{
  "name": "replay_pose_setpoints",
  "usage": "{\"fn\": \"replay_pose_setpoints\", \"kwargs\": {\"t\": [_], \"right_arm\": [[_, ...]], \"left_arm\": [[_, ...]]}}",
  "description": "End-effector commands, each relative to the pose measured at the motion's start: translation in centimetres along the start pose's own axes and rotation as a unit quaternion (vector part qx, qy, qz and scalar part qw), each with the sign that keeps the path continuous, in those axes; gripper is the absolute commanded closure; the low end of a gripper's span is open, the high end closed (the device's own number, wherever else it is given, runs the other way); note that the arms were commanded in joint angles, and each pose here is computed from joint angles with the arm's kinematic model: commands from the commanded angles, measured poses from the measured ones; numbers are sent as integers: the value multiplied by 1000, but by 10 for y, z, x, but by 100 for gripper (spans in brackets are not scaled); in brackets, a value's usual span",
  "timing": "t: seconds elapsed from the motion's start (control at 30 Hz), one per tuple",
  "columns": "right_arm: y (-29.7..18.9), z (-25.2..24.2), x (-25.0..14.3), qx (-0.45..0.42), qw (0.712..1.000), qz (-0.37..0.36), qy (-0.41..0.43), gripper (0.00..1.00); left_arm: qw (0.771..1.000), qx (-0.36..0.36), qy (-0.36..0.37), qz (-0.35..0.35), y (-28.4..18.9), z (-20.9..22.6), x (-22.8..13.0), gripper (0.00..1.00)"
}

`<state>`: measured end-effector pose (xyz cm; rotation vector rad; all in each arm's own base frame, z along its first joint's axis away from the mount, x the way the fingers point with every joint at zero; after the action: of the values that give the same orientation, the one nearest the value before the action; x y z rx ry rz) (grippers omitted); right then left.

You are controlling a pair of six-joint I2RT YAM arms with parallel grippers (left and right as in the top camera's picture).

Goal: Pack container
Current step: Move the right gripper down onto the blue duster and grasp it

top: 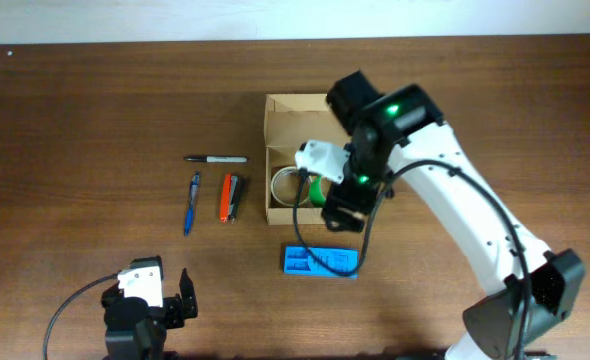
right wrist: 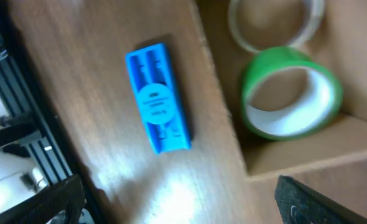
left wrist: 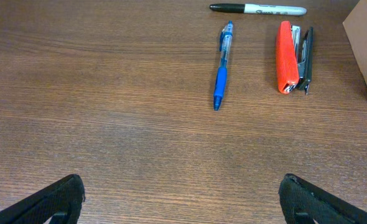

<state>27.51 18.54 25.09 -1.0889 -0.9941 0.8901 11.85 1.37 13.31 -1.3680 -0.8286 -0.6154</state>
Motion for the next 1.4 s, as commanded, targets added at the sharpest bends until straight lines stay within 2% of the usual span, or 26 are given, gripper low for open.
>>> {"fn": "replay_pose_setpoints", "kwargs": {"t": [0.0, 0.23, 0.57, 0.8, 1.37], "right_arm": [[26, 23, 8, 36, 998, 19, -38, 1], [64, 43, 1, 59, 995, 63, -59, 1], [101, 54, -14, 83, 992, 74, -63, 1], [124, 48, -21, 32, 993, 98, -62, 0], [157, 43, -23, -6, 994, 80, -79, 0]], "left_arm": [[1000, 0, 6, -1, 1, 0, -1, 0], [1000, 0, 6, -1, 1, 0, -1, 1], [1000, 0, 6, -1, 1, 0, -1, 1], [1000, 0, 6, -1, 1, 0, -1, 0], [1000, 0, 6, -1, 1, 0, -1, 0]]}}
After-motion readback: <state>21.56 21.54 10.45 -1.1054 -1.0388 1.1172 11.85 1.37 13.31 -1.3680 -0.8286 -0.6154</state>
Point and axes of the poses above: each gripper's point midway between its finger pads, its own y axis out along the fingers, its own z axis along the line the jaws close on, x = y × z, the point moved 7 cm from there along -y, back along the fingers, and after that the axes turned 3 degrees about -y, right-handed, at the moved point
